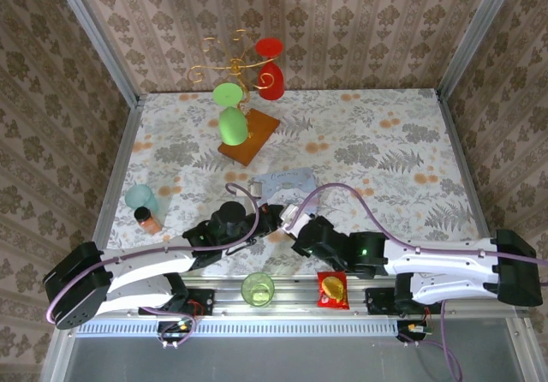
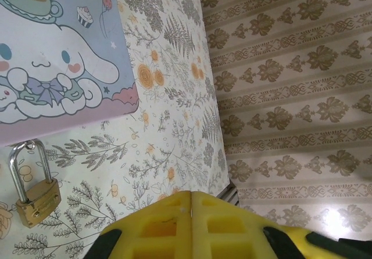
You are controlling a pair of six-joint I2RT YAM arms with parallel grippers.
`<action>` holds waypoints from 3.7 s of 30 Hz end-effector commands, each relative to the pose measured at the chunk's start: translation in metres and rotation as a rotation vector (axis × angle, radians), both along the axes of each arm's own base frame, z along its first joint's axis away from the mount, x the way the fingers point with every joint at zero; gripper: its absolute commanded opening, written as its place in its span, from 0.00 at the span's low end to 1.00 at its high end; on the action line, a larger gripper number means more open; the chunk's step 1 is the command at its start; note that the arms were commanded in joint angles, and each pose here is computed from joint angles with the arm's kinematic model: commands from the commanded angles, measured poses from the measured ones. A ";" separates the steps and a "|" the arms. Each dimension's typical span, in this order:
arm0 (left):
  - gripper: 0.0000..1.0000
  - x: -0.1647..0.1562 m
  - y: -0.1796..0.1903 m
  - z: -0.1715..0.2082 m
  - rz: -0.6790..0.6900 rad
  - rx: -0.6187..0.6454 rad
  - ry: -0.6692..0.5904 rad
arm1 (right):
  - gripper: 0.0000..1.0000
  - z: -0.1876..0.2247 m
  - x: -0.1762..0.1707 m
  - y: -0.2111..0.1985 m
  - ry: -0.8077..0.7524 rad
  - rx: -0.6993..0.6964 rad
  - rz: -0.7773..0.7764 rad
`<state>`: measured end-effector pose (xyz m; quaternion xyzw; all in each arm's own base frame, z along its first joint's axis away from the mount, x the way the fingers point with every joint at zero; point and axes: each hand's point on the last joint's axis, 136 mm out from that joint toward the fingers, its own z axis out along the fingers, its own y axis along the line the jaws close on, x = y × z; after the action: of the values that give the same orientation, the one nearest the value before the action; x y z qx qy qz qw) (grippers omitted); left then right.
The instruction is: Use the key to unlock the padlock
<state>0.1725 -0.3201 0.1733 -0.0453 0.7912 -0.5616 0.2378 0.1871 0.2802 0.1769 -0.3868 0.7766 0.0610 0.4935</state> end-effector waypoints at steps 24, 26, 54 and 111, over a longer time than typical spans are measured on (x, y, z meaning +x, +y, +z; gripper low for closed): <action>0.00 -0.020 -0.013 0.115 -0.165 -0.311 -0.564 | 0.58 0.077 -0.020 -0.024 0.608 1.081 0.309; 0.00 -0.019 -0.010 0.117 -0.152 -0.324 -0.560 | 0.57 0.079 -0.018 -0.025 0.597 1.080 0.304; 0.00 -0.027 -0.014 0.118 -0.171 -0.301 -0.555 | 0.08 0.085 -0.017 -0.022 0.562 1.116 0.379; 0.71 0.009 -0.017 -0.093 0.008 0.385 -0.173 | 0.00 -0.061 -0.001 -0.087 0.672 0.810 -0.248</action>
<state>0.1668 -0.3328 0.0639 0.0643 0.8796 -0.3868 0.2694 0.1862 0.2027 0.1252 -0.0437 0.8387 0.4336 0.3264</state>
